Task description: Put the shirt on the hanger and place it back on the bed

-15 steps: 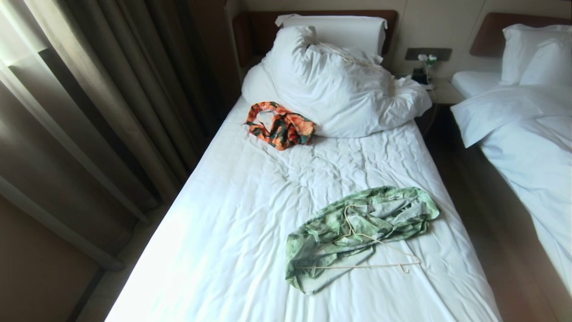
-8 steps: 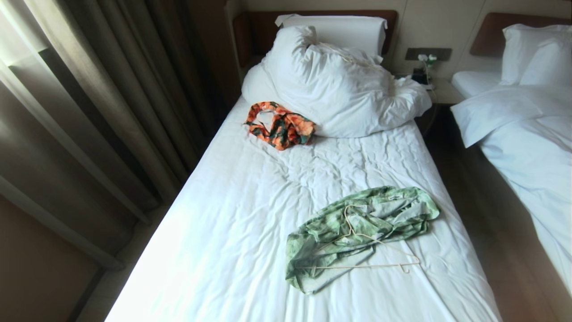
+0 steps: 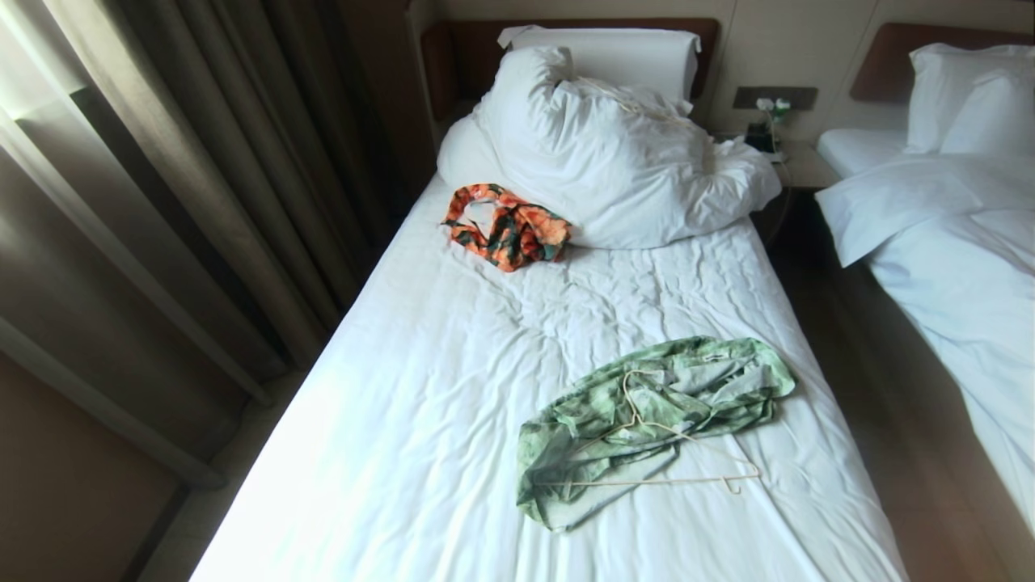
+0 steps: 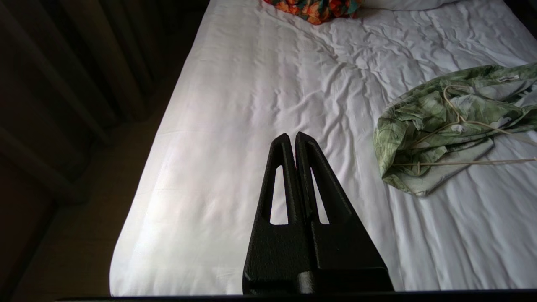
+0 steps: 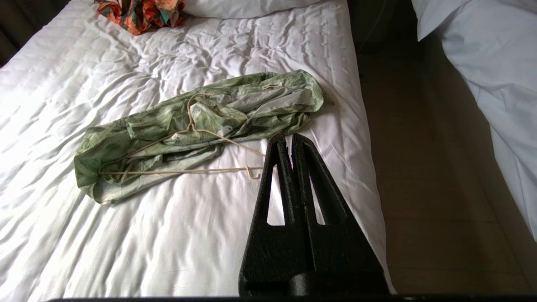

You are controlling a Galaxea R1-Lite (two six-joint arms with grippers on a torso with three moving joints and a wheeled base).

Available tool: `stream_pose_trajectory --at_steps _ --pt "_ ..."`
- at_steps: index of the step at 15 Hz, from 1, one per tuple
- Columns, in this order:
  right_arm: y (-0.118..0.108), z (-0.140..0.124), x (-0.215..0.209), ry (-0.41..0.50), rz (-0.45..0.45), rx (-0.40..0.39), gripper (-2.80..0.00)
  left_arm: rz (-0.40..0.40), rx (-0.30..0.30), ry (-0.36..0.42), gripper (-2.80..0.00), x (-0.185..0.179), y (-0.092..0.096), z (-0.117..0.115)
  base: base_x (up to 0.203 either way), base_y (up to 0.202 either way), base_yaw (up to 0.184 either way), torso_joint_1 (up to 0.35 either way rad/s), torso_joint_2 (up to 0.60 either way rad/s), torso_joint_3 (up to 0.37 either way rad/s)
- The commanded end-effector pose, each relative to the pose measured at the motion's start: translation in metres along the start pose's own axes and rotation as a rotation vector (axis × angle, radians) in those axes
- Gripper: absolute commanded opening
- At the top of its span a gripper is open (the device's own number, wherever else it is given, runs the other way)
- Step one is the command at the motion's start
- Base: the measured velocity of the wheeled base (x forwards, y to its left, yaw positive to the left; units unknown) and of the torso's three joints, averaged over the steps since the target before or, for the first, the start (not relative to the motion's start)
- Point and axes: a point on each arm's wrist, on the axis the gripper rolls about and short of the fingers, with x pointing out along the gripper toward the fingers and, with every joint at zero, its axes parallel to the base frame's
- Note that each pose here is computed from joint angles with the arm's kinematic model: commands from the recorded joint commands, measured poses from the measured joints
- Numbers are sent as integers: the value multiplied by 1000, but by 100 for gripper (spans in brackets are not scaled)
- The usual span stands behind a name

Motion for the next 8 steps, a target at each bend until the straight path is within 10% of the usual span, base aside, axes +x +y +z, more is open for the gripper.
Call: stream_pose_trajectory --at_steps 1,8 --pt "0 -6 1 23 2 0 -280 0 0 2 -280 0 0 0 0 0 0 0 0 0" --pt "0 -6 1 23 0 -1 -280 0 0 2 -280 0 0 0 0 0 0 0 0 0"
